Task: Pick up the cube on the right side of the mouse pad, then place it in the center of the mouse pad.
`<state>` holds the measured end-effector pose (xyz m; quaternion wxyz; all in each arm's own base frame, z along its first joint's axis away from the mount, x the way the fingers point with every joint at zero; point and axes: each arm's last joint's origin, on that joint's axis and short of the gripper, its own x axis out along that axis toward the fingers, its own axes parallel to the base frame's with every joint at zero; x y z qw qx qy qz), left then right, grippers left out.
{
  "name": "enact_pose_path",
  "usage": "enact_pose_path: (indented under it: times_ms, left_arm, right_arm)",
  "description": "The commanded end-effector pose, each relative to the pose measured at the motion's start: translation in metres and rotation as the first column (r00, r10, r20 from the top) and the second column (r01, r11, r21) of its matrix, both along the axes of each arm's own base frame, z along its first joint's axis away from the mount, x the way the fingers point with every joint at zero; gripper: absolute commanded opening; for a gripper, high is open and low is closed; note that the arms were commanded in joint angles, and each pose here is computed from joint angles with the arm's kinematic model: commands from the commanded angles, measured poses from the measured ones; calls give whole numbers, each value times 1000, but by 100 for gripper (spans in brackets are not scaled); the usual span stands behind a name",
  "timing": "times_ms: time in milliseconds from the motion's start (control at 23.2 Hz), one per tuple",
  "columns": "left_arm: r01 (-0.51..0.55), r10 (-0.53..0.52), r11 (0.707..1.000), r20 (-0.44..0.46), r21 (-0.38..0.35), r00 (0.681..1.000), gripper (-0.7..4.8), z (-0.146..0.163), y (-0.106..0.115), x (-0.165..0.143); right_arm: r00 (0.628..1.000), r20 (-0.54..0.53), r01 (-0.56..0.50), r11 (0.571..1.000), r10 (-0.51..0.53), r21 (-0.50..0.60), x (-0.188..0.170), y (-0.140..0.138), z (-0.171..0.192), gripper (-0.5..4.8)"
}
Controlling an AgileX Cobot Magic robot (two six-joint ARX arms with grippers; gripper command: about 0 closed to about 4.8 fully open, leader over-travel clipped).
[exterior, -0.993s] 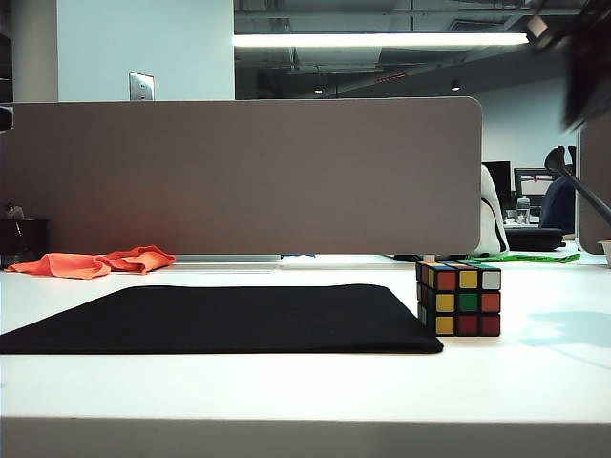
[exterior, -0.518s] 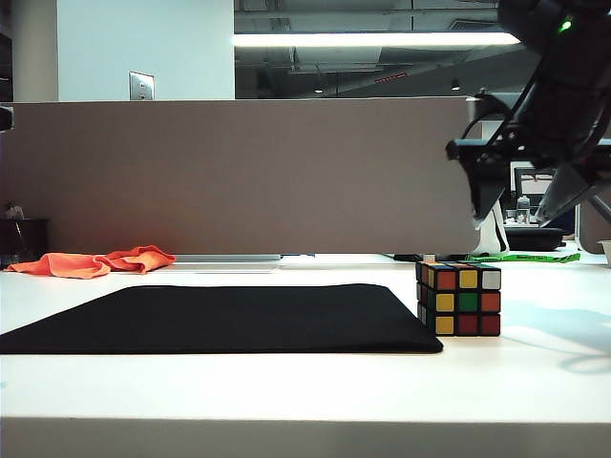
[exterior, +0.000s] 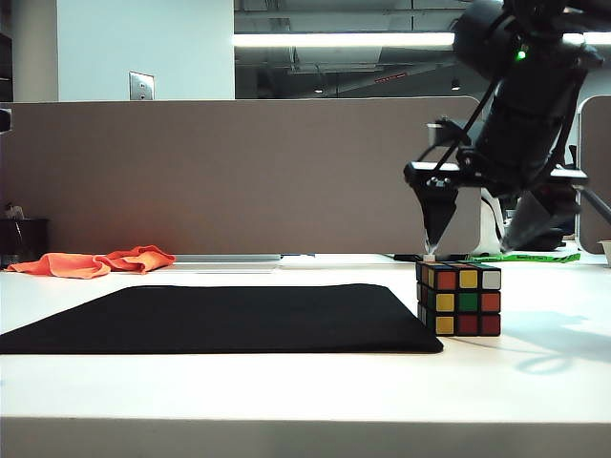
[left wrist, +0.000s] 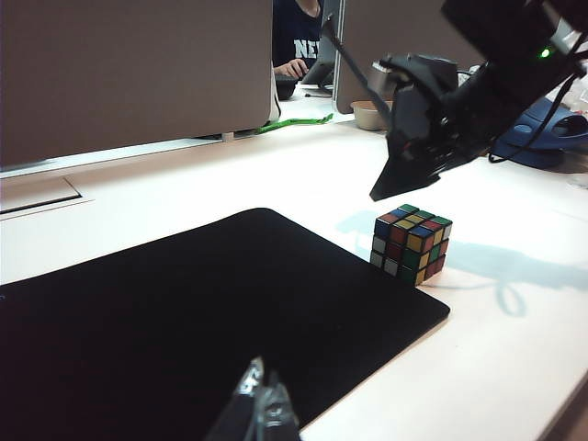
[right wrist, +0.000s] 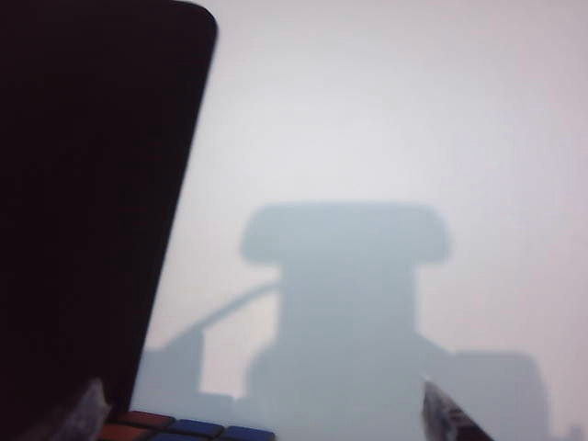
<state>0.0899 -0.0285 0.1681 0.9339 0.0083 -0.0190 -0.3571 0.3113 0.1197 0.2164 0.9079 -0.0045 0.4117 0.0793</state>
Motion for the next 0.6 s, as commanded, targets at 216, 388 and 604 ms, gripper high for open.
enact_pose_path:
  times_ms: [216, 388, 604]
  left_arm:
    - [-4, 4, 1000, 2, -2, 1000, -6, 1, 0, 0]
    - [-3, 3, 1000, -7, -12, 1000, -6, 1, 0, 0]
    - [-3, 3, 1000, -10, -16, 1000, -6, 1, 0, 0]
  right_arm:
    - [1000, -23, 7, 999, -6, 33, 2, 12, -9, 474]
    - [997, -73, -2, 1000, 2, 10, 12, 20, -15, 479]
    - [994, -107, 2, 1000, -3, -13, 12, 21, -14, 479]
